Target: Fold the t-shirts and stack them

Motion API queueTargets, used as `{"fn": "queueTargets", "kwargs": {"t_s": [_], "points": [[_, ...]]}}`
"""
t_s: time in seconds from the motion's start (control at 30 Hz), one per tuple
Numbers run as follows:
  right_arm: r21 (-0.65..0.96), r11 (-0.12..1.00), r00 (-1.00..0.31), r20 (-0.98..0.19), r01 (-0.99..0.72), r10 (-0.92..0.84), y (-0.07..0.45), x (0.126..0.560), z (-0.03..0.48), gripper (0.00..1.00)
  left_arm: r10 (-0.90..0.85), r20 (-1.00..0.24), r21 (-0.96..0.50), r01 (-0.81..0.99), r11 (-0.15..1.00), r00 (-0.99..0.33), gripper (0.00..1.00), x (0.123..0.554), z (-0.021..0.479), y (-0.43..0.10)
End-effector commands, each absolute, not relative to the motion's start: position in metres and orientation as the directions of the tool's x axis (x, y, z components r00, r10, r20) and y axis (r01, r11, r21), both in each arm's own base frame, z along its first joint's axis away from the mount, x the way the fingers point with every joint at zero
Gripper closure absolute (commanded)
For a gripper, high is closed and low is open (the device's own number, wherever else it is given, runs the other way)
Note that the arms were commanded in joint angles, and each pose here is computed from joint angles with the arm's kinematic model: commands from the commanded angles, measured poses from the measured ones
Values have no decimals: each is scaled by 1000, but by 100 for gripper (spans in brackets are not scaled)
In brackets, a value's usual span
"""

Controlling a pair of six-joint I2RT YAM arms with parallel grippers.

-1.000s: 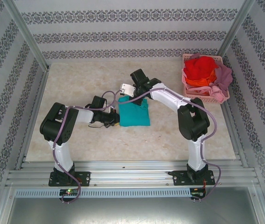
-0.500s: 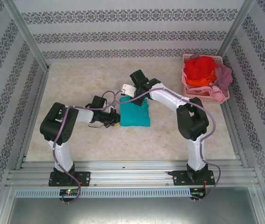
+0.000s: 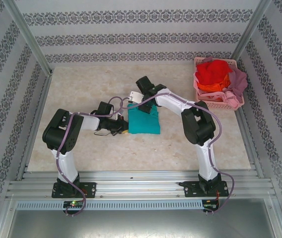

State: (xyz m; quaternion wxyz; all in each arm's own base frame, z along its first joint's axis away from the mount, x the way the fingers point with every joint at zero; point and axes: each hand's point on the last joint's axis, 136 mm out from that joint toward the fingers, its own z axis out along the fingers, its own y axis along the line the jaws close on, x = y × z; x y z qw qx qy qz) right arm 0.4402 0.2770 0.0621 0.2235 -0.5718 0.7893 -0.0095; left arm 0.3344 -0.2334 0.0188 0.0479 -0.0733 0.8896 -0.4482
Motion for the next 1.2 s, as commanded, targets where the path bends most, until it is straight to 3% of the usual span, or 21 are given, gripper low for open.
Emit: {"fn": "queueTargets", "kwargs": {"t_s": [0.0, 0.13, 0.23, 0.33, 0.43, 0.63, 0.8, 0.97, 1.1, 1.17], "points": [[-310, 397, -265, -391, -864, -881, 275, 458, 79, 72, -202, 47, -694, -177, 697, -978, 100, 315, -29, -213], [-352, 416, -249, -432, -839, -867, 272, 459, 97, 46, -210, 38, -693, -178, 699, -977, 100, 315, -27, -212], [-376, 463, -250, -493, -802, -833, 265, 460, 119, 36, -220, 27, -689, -177, 702, -975, 99, 316, -26, -210], [-383, 545, -265, -580, -745, -770, 255, 459, 143, 23, -233, 15, -688, -179, 703, -972, 91, 317, -23, -208], [-332, 661, -315, -680, -673, -662, 241, 455, 163, 15, -255, -11, -696, -176, 697, -967, 80, 319, -16, -205], [21, 891, -513, -823, -454, -242, 207, 445, 174, 15, -304, -118, -701, -137, 700, -945, 61, 321, 17, -193], [356, 901, -690, -718, -249, 93, 183, 436, 138, 17, -333, -201, -627, -140, 766, -921, 47, 319, 41, -171], [445, 884, -777, -604, -145, 176, 180, 429, 101, 18, -306, -329, -557, -78, 827, -893, 24, 345, 74, -171], [513, 848, -824, -533, -131, 194, 193, 429, 82, 22, -247, -345, -483, -54, 874, -906, 22, 369, 74, -185], [529, 841, -832, -515, -117, 208, 196, 430, 76, 27, -230, -335, -465, -52, 884, -914, 27, 378, 68, -195]]}}
